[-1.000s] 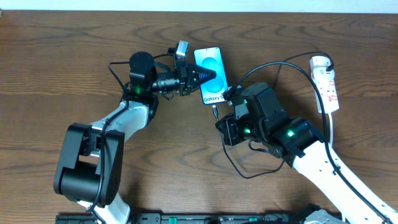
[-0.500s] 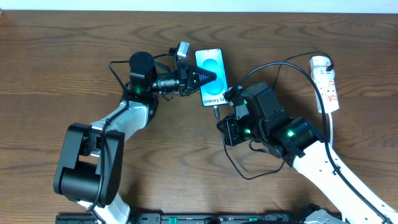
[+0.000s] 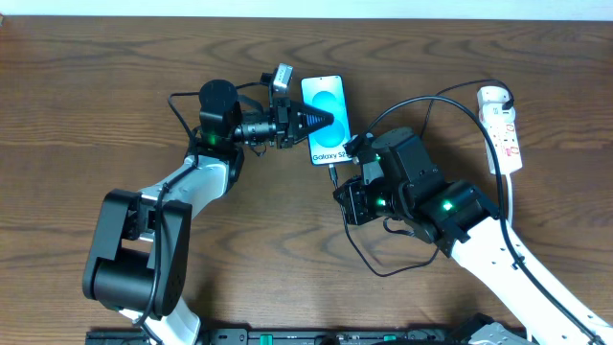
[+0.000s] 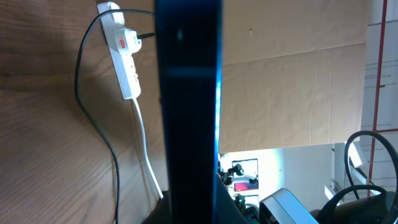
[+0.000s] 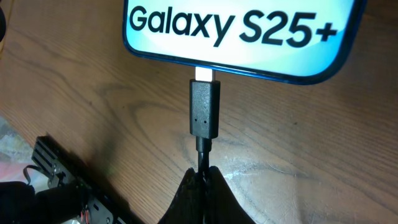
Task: Plug charger to phone and switch on socket
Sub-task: 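Align the plug tip under the phone's bottom port with the right gripper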
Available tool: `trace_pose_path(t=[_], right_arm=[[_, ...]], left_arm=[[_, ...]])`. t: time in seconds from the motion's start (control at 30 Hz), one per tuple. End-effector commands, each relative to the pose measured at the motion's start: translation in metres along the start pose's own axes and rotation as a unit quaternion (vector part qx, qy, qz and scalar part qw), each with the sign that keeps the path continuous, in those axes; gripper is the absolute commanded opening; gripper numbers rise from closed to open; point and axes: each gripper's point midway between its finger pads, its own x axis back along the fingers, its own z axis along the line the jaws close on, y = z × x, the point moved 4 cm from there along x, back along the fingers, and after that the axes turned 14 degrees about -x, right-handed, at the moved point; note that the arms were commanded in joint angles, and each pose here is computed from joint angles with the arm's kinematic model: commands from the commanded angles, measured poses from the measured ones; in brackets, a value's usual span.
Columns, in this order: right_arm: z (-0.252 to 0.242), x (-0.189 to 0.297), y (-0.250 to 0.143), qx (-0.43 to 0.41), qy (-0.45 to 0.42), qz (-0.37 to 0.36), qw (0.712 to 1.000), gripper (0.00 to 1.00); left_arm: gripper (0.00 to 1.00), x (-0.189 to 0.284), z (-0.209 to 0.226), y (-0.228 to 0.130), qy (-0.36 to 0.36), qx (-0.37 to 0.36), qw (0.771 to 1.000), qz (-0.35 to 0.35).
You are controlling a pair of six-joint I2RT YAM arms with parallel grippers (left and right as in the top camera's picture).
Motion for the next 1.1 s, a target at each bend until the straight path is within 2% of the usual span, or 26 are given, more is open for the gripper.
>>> trace_pose_path(t=[0.0,1.07], right_arm=[[0.0031,-0.0002,-0.0010,-0.005,0.005,0.004,1.000,0.01],[0.0021,0.0055,-0.0059,-0.020,0.002,0.009,1.000,0.01]], left_arm=[[0.08,0.0008,-0.0125,0.0060,-0.010,-0.037,0.999,0.002],[0.08,0.0008,-0.0125,0.0061,-0.010,-0.057,0.998,0.002]])
